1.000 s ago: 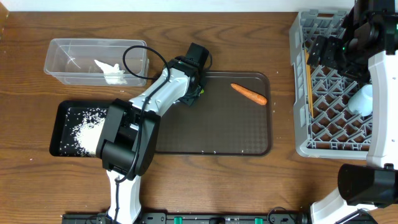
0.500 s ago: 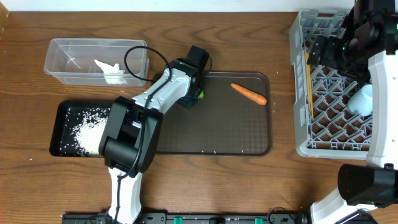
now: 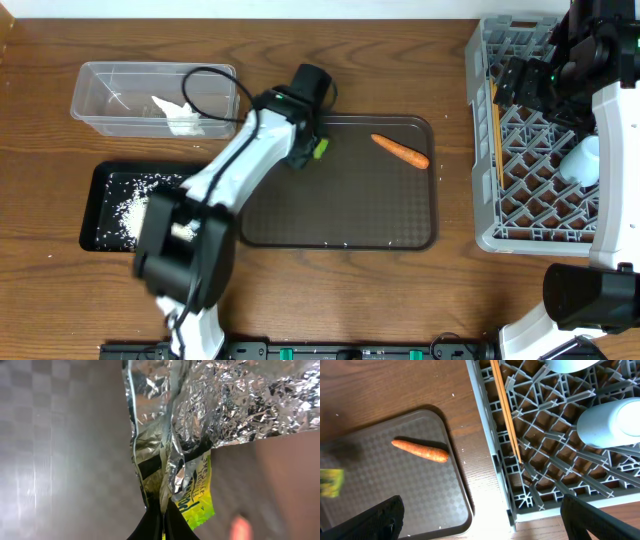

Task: Sort waste into correct bins and load items into the dishwasher rack
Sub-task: 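Carry the foil wrapper to the clear bin and release it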

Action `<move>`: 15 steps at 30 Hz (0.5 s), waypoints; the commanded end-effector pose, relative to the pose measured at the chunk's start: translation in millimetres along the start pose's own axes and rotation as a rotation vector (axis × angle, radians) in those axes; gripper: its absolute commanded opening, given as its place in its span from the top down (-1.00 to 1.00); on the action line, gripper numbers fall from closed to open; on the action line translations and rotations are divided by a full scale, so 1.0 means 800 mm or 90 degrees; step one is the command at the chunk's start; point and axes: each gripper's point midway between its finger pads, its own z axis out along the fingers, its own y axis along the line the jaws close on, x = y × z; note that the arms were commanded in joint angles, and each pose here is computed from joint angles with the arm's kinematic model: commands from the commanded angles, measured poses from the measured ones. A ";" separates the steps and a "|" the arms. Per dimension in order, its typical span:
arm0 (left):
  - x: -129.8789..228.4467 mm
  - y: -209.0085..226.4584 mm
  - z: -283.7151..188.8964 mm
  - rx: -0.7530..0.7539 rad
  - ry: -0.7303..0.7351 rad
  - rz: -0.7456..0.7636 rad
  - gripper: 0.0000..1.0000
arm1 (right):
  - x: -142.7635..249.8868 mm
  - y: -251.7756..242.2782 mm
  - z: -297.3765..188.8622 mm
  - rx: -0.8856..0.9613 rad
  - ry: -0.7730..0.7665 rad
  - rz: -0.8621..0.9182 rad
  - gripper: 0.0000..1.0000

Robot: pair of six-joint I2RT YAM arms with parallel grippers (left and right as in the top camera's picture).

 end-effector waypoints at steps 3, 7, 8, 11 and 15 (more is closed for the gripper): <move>-0.042 -0.018 -0.081 0.080 -0.116 0.005 0.88 | 0.000 0.000 0.002 0.001 0.004 0.007 -0.99; -0.093 -0.010 -0.121 0.089 -0.240 -0.026 0.88 | 0.000 0.000 0.002 0.001 0.004 0.007 -0.99; -0.103 -0.007 -0.125 0.088 -0.254 -0.037 0.88 | 0.000 0.000 0.002 0.001 0.004 0.007 -0.99; -0.132 0.003 -0.122 0.077 -0.269 -0.067 0.88 | 0.000 0.000 0.002 0.001 0.004 0.007 -0.98; -0.187 0.028 -0.107 0.045 -0.294 -0.118 0.88 | 0.000 0.000 0.002 0.001 0.004 0.007 -0.98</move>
